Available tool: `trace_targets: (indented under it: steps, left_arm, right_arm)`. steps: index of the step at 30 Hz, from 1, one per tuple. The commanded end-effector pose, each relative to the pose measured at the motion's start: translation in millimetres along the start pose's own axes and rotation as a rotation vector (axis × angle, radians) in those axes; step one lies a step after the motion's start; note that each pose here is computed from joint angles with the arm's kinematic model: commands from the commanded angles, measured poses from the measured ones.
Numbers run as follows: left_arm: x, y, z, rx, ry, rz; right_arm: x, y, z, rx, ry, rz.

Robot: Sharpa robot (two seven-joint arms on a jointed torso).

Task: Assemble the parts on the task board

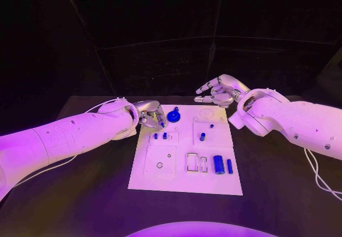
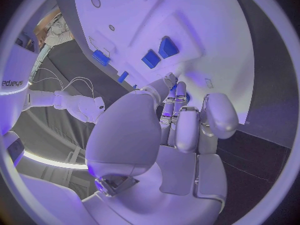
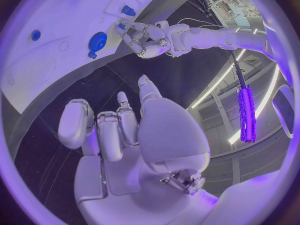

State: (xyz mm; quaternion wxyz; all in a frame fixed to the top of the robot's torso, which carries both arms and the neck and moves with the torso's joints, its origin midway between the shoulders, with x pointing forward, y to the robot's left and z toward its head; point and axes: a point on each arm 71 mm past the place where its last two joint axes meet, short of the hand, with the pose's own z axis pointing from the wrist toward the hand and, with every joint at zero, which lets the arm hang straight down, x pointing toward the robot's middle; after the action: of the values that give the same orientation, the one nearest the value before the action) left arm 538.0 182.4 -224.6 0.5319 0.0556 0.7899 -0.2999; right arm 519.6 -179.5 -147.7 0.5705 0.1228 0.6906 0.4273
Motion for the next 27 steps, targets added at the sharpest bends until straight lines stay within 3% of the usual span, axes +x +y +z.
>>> trace_targets:
  steps: [1, 27]
  left_arm:
    - [0.2, -0.4, 0.7, -0.003, 0.012, 0.024]
    - [3.0, -2.4, 3.9, -0.019, 0.039, 0.029]
  right_arm:
    - [0.0, 2.0, 0.3, -0.011, 0.004, 0.002]
    - [-0.1, 1.9, 0.3, -0.011, 0.004, 0.002]
